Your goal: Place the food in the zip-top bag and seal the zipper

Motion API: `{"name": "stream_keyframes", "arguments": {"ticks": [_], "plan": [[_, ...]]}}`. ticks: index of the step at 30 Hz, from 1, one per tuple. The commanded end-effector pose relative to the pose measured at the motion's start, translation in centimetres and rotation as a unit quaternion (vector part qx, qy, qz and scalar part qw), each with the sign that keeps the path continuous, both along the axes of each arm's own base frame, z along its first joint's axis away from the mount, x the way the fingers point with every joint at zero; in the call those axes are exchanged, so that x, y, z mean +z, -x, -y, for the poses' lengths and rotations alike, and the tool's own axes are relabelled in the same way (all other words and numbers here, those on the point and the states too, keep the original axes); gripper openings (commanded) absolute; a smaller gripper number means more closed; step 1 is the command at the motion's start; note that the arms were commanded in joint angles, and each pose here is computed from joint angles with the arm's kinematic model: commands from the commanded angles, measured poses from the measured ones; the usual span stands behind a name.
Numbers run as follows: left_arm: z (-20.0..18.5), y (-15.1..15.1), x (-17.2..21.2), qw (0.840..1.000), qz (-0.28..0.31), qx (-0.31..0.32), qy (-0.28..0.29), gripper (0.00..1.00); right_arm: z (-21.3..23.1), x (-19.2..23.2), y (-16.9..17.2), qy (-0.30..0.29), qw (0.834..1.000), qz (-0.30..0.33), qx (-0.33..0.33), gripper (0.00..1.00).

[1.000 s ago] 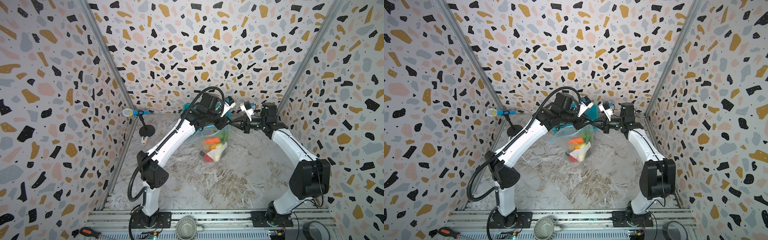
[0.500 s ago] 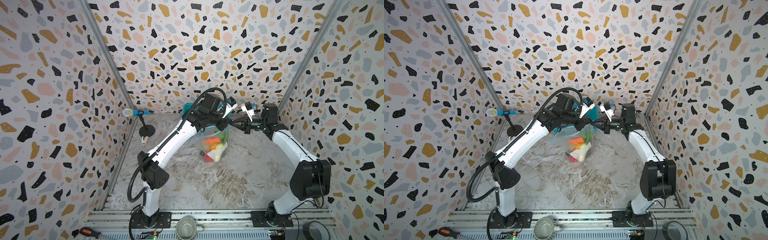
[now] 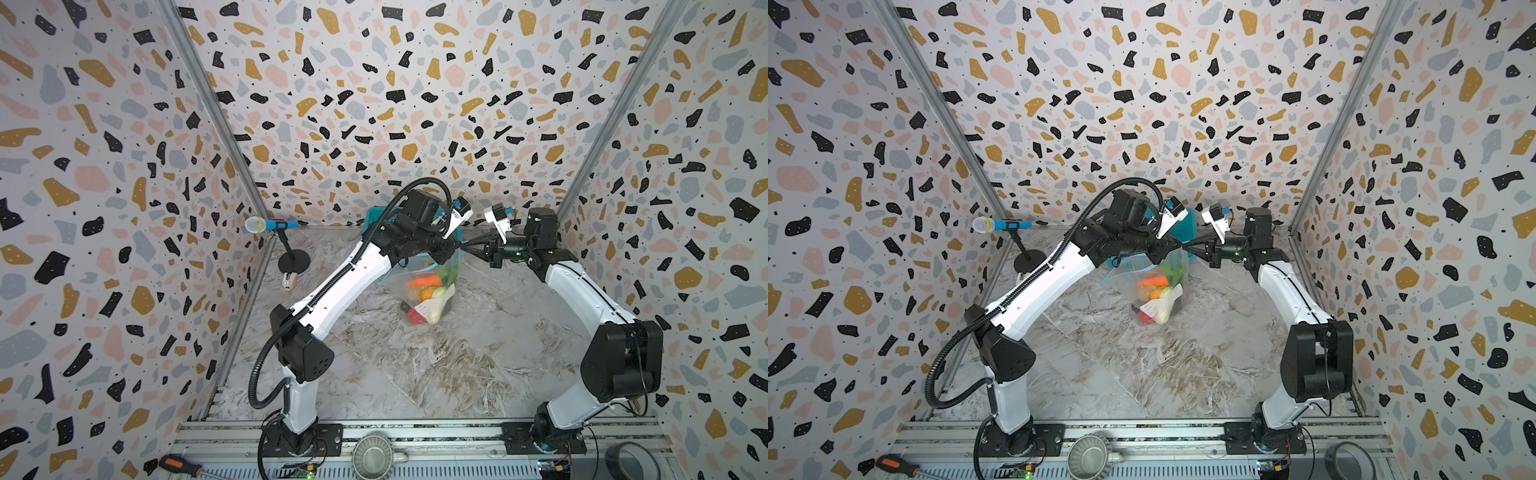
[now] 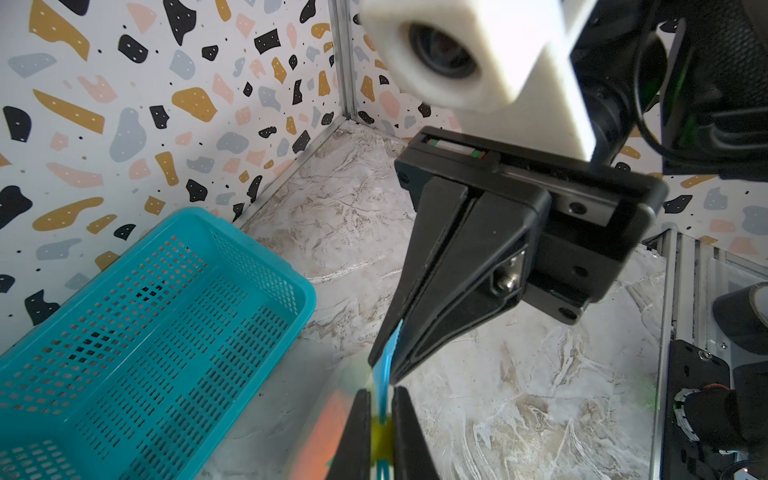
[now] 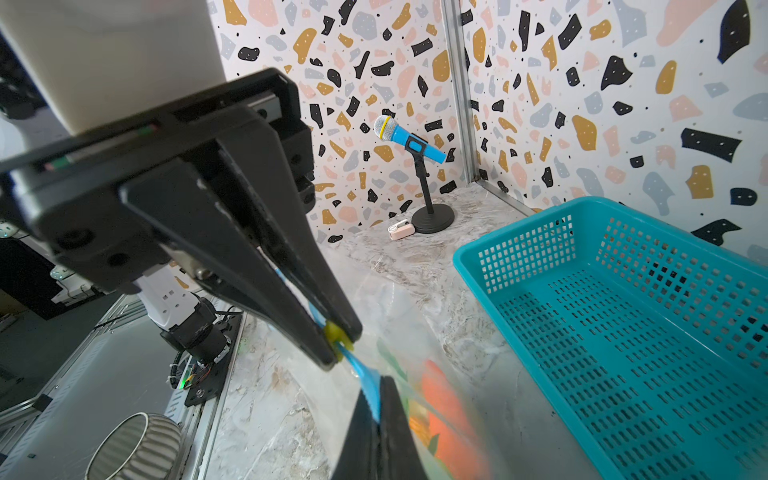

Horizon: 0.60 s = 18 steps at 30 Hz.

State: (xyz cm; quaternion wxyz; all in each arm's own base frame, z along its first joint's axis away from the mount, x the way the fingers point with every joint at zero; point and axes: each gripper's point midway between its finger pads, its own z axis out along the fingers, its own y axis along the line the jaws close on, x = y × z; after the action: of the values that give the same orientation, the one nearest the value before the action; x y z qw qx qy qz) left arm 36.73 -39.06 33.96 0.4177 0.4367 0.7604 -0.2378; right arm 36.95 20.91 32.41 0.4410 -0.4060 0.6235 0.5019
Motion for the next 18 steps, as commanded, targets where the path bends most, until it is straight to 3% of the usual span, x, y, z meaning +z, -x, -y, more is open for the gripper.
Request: {"name": "stream_keyframes", "arguments": {"ticks": [1,18], "plan": [[-1.6,0.6,0.3,1.0,-0.001,0.018,-0.015,0.0,1.1,3.2,0.9,-0.011,0.999,0.05,-0.01,0.0],[-3.7,1.4,-1.0,0.998,-0.014,0.048,-0.036,0.0,1.9,3.0,0.4,-0.005,0.998,0.048,-0.031,0.0]]}}
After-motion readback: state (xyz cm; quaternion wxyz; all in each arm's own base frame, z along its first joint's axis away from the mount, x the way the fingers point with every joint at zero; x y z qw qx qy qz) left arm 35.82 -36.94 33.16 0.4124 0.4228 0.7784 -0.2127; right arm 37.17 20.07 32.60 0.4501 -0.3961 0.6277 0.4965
